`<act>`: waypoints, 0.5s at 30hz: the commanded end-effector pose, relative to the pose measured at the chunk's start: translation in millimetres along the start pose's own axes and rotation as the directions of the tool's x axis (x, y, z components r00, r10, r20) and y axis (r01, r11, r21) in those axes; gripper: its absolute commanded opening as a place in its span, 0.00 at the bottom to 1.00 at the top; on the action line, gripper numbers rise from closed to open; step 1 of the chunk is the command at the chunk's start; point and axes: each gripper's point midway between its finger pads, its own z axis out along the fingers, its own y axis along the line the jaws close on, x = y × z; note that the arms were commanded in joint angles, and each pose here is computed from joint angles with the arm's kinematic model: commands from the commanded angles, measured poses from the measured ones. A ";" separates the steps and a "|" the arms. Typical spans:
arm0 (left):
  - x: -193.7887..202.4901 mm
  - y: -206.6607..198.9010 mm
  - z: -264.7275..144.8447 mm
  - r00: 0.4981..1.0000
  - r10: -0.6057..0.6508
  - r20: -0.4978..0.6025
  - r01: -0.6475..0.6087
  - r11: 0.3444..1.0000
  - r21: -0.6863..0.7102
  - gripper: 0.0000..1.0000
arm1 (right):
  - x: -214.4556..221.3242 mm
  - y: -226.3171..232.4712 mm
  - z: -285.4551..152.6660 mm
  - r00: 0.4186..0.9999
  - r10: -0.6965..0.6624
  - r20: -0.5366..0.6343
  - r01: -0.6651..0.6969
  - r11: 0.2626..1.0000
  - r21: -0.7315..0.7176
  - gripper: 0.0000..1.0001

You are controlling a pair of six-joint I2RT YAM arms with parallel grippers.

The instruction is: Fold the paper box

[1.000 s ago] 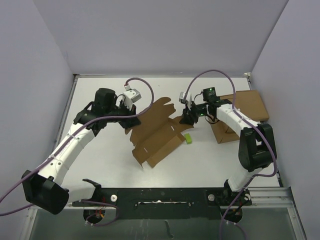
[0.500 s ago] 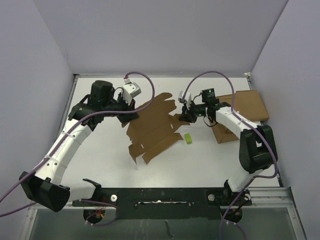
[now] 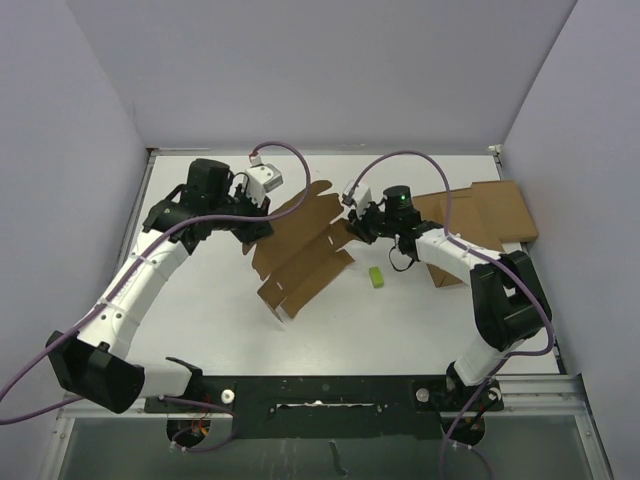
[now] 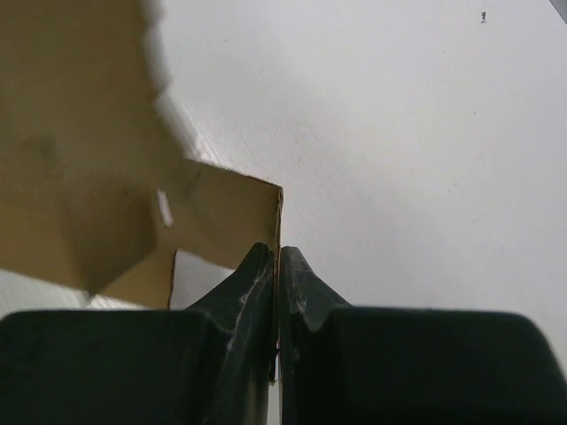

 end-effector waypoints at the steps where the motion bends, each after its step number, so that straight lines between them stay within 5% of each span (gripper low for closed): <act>1: -15.3 32.4 -8.6 0.999 0.051 0.012 -0.049 0.988 -0.145 0.00 | -41.4 -17.0 -4.7 0.992 -0.029 0.119 0.020 0.997 0.072 0.00; 6: -34.9 47.8 -11.0 0.996 0.075 0.040 -0.066 0.977 -0.202 0.00 | -42.4 -13.1 -2.7 0.992 0.028 0.127 -0.034 0.998 0.048 0.00; 15: -29.0 24.1 13.2 0.999 0.034 0.042 -0.031 0.996 -0.081 0.00 | -35.1 -7.4 3.6 0.980 0.116 0.162 -0.122 0.992 0.027 0.00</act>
